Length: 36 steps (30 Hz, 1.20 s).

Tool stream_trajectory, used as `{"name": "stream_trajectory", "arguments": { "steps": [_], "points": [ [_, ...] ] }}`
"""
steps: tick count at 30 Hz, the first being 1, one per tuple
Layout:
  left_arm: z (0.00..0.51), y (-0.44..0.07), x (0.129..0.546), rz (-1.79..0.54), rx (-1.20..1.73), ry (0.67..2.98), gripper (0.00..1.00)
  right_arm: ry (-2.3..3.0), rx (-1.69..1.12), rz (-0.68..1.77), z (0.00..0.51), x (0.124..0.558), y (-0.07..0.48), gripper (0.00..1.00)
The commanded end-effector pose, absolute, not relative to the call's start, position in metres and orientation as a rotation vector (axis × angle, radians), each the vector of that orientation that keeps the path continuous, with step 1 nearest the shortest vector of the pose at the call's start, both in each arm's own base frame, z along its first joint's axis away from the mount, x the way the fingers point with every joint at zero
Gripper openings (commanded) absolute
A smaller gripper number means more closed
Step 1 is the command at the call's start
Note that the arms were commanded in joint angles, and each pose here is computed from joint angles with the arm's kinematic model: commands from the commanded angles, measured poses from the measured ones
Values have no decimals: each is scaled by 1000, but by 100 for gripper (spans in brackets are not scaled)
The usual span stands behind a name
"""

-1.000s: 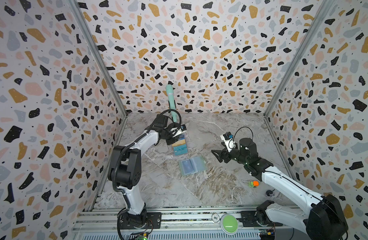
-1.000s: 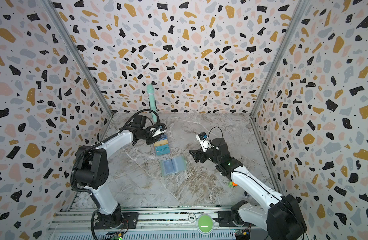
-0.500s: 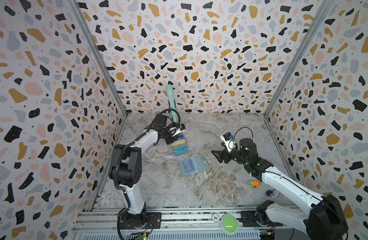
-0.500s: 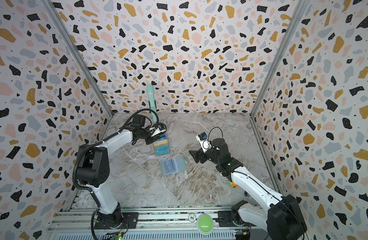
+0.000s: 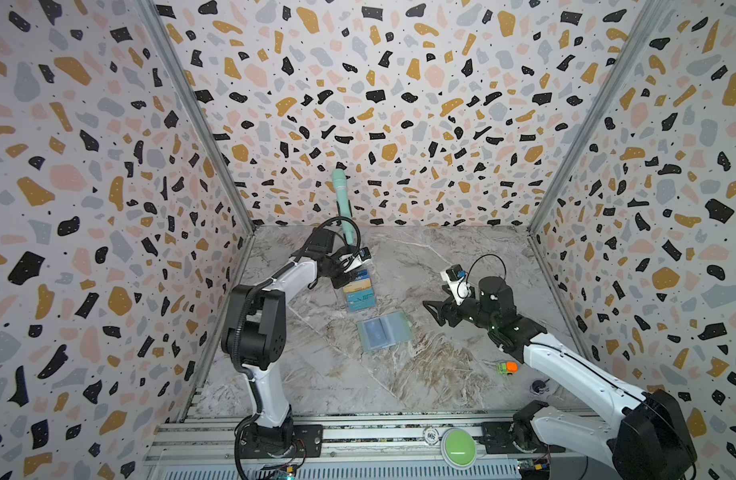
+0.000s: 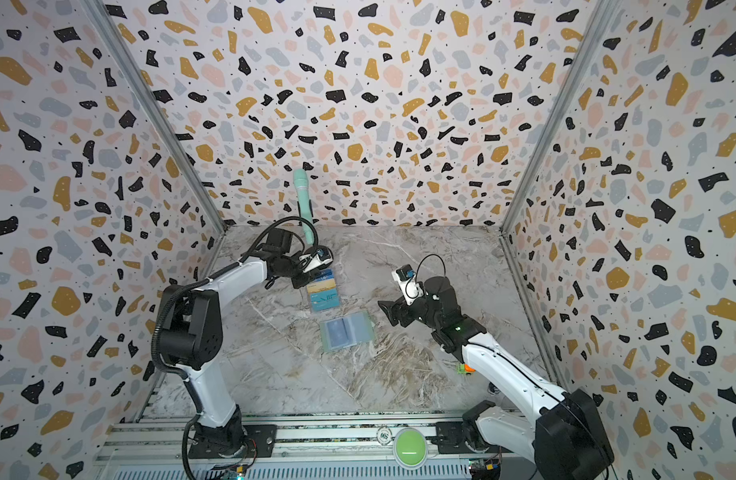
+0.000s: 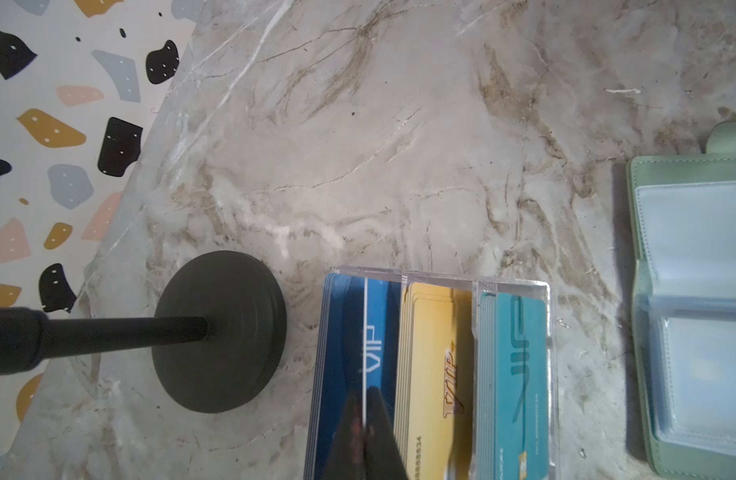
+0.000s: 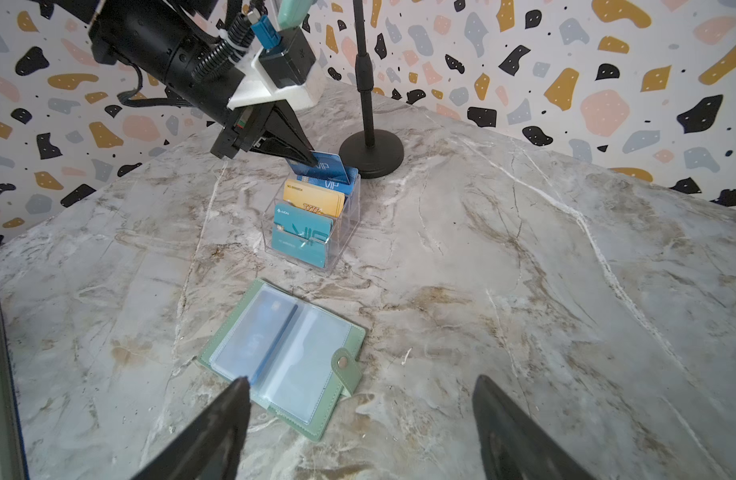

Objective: Take the credit cards out of the card holder

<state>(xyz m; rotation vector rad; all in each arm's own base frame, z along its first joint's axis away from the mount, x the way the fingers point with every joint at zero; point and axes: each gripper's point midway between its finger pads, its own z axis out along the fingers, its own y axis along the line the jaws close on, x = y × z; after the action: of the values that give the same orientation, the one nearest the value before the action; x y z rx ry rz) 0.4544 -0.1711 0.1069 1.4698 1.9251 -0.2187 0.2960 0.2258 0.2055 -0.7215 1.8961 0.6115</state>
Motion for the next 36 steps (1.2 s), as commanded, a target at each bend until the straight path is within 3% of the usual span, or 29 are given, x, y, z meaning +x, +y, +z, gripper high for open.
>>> {"name": "stream_trajectory", "arguments": {
  "steps": [1,13,36],
  "points": [
    [111,-171,459,-227,1467,1915,1,1882,-731,606,211,291,225,84],
    [101,-171,457,-259,1486,1938,2,1882,-737,604,210,290,226,84],
    [93,-167,461,-232,1458,1971,14,1885,-744,596,208,290,226,83]
  ]
}}
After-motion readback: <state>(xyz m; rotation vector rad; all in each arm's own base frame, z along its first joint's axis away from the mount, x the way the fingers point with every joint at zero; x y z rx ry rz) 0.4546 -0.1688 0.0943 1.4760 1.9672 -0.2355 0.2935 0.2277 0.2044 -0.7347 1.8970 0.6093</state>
